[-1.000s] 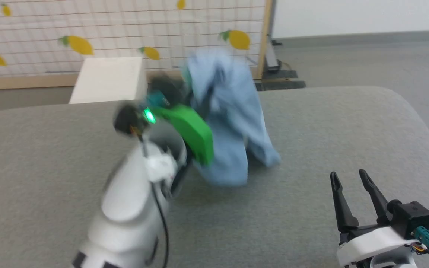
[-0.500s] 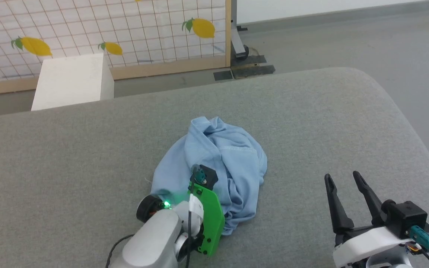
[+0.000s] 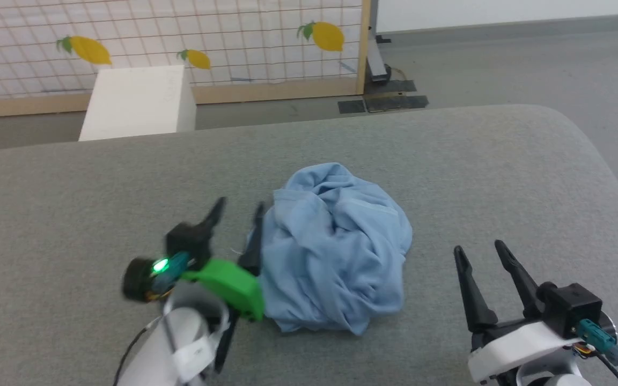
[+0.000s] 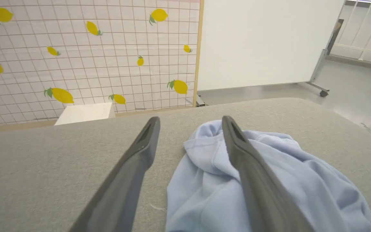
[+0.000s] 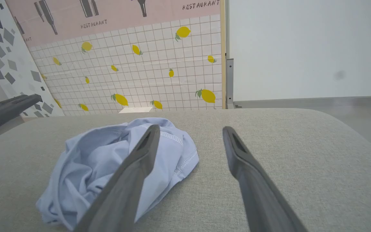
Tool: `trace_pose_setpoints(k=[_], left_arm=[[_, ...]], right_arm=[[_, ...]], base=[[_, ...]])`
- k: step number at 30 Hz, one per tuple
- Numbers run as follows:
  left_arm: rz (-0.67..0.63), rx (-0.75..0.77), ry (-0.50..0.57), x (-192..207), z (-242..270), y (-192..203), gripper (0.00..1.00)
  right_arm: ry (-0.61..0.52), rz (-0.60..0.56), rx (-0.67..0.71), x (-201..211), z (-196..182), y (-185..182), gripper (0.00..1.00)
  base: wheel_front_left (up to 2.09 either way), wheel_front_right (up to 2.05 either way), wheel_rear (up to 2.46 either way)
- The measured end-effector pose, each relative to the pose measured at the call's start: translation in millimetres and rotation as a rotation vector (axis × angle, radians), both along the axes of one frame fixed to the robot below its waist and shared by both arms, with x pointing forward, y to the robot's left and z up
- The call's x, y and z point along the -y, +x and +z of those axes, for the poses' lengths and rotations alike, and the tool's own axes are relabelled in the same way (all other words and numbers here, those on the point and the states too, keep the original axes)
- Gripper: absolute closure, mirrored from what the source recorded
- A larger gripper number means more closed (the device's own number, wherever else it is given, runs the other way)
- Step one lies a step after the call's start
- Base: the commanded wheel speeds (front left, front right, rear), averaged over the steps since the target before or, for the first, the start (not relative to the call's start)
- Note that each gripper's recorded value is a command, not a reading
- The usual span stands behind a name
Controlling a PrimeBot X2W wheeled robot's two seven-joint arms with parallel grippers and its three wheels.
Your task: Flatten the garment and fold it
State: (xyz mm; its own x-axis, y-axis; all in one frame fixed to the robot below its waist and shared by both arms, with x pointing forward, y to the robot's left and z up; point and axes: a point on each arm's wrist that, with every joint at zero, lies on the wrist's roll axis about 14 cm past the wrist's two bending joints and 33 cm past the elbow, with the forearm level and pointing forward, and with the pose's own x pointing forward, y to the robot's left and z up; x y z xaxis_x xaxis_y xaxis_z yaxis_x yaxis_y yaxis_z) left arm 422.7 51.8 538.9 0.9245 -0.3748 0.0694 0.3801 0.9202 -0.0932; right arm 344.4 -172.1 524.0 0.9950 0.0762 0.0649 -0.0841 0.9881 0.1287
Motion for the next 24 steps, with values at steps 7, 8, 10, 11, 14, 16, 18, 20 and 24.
trace_pose_setpoints(k=[7,8,10,11,14,16,18,20,24], left_arm=[[0.181,0.055,-0.007,-60.6,-3.8,-19.6,0.00],[0.200,0.065,-0.008,-66.0,-1.3,-23.0,0.00],[0.249,0.087,-0.014,-80.9,3.3,-31.4,0.00],[0.271,0.086,-0.013,-87.3,2.2,-35.0,0.00],[0.339,0.074,-0.004,-106.1,-4.7,-48.6,0.00],[0.368,0.061,-0.008,-115.0,-8.9,-53.8,0.00],[0.389,0.059,-0.011,-121.6,-9.9,-56.1,0.00],[0.404,0.062,-0.016,-126.3,-9.2,-57.4,0.00],[0.423,0.051,-0.013,-132.0,-13.9,-59.7,0.00]], right_arm=[[-0.021,0.124,0.037,-40.0,14.1,14.0,0.00],[-0.023,0.145,0.033,-47.0,14.6,15.7,0.00],[-0.023,0.211,0.004,-67.7,12.6,19.2,0.00],[-0.020,0.243,-0.024,-77.6,9.0,20.0,0.00],[-0.023,0.377,-0.214,-115.4,-20.1,16.8,0.00],[-0.032,0.425,-0.351,-126.7,-40.8,13.2,0.00],[-0.068,0.466,-0.471,-134.1,-58.5,8.5,0.00],[-0.087,0.511,-0.539,-143.4,-65.6,5.0,0.00],[-0.098,0.569,-0.533,-158.9,-54.8,10.5,1.00]], base=[[0.00,0.00,0.00],[0.00,0.00,0.00],[0.00,0.00,0.00],[0.00,0.00,0.00],[0.00,0.00,0.00],[0.00,0.00,0.00],[0.00,0.00,0.00],[0.00,0.00,0.00],[0.00,0.00,0.00]])
